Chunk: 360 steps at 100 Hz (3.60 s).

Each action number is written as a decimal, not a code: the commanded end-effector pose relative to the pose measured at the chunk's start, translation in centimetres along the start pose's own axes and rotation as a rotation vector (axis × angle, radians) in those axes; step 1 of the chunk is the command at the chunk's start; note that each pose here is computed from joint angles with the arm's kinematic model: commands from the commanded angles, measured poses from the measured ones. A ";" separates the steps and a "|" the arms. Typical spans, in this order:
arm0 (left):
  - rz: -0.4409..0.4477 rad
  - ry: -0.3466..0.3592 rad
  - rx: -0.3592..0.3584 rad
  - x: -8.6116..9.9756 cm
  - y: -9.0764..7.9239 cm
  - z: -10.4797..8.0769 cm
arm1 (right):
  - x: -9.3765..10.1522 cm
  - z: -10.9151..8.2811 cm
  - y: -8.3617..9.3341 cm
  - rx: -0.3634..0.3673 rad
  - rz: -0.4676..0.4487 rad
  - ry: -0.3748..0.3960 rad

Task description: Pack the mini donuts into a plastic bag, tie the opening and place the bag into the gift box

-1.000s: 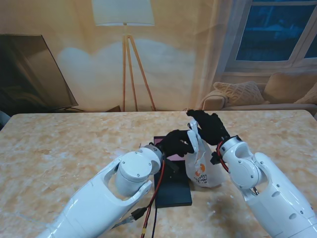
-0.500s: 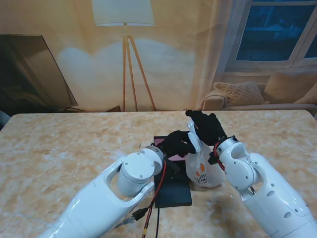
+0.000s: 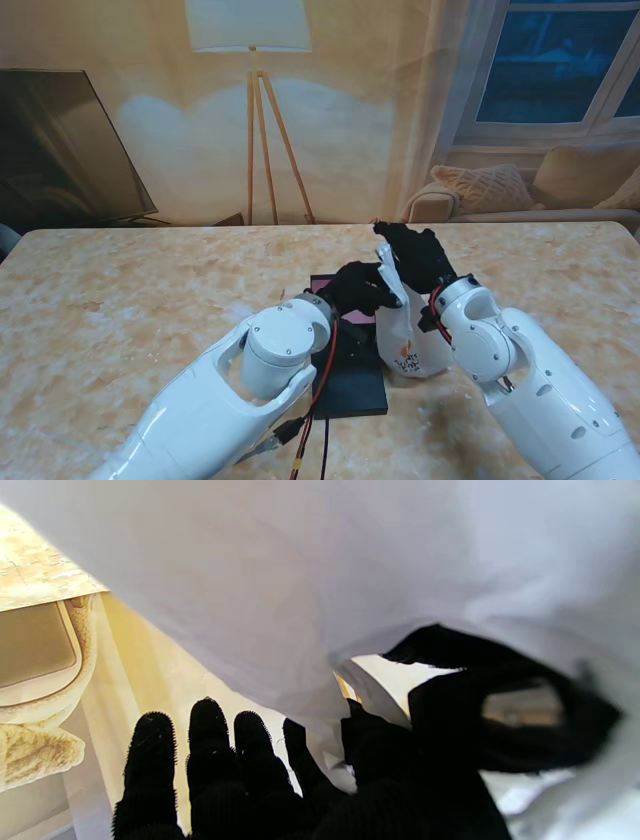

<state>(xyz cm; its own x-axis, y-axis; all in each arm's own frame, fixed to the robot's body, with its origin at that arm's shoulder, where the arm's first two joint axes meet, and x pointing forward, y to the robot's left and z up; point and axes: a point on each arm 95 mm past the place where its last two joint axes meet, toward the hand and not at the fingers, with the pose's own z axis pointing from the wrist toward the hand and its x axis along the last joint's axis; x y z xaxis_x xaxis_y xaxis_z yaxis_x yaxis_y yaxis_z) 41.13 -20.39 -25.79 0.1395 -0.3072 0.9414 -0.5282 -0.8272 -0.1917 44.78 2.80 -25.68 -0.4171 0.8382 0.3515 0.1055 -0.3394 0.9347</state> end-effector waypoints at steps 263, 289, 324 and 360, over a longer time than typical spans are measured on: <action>0.022 0.035 -0.241 0.1 -2.6 -1.4 | -1.9 -4.9 3.7 0.101 0.192 0.042; 0.009 0.030 -0.243 0.2 -2.5 -1.3 | -2.4 -6.0 4.4 0.097 0.148 0.082; 0.009 0.028 -0.241 0.1 -2.6 -1.2 | -3.0 -8.4 5.1 -0.004 0.106 0.085; 0.006 0.028 -0.235 0.1 -2.7 -1.1 | -2.7 -10.0 4.7 0.041 0.114 0.092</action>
<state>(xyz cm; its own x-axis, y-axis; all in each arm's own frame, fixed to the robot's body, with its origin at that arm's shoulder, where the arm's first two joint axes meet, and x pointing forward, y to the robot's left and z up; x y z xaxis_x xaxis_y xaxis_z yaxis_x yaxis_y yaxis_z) 41.75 -17.33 -25.20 0.1175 -0.3043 0.9453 -0.6992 -0.7013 -0.1389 37.77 -5.61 -22.37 -0.4819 0.7501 0.4529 0.1813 -0.4204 0.8890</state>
